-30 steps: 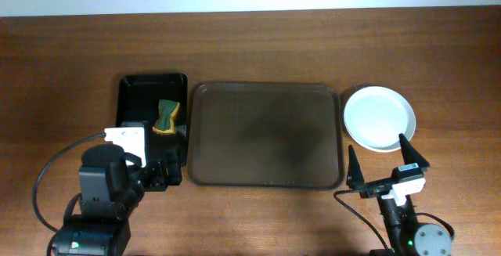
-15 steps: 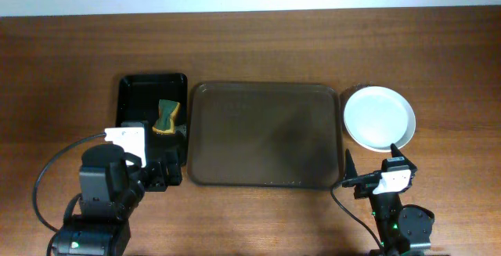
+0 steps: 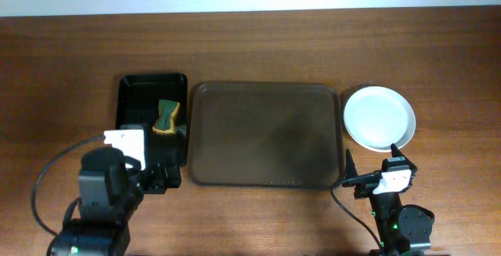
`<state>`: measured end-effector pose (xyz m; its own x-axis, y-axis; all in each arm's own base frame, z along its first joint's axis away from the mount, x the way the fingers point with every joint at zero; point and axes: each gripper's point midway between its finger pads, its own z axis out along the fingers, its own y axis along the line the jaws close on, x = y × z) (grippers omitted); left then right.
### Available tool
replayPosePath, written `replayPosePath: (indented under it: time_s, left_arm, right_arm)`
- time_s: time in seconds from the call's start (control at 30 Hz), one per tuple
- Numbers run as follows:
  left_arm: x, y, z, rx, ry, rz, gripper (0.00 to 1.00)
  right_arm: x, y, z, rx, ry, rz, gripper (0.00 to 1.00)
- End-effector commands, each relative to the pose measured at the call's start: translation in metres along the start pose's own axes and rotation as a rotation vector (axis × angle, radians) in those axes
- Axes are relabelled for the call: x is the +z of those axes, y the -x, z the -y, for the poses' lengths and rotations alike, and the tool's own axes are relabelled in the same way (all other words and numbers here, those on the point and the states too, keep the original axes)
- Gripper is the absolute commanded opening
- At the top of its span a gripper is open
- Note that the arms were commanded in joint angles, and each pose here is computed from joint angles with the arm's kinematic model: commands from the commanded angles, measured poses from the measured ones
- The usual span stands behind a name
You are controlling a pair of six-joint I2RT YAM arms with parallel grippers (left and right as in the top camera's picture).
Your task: Clean dirty plates on tray and stack at the side
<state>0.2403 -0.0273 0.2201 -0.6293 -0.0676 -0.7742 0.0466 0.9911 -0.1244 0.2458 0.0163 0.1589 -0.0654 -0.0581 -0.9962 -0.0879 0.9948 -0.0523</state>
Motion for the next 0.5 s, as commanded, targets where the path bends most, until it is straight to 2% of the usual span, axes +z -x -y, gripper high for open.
replayPosePath:
  time_s: [0.0, 0.17, 0.37, 0.47]
  left_arm:
    - [-0.003, -0.011, -0.007, 0.024, 0.02, 0.115, 1.0]
    - [0.014, -0.031, -0.01, 0.037, -0.009, 0.394, 1.0]
    - [0.014, -0.01, -0.015, 0.048, -0.001, 0.768, 1.0]
    - [0.016, -0.013, -0.017, 0.128, 0.036, 0.763, 1.0]
  right_arm:
    - [0.0, -0.002, 0.001, 0.005, -0.008, -0.004, 0.98]
    - [0.0, -0.002, 0.001, 0.005, -0.008, -0.004, 0.98]
    - [0.0, -0.002, 0.001, 0.005, -0.008, -0.004, 0.98]
    - [0.0, -0.002, 0.001, 0.005, -0.008, -0.003, 0.98]
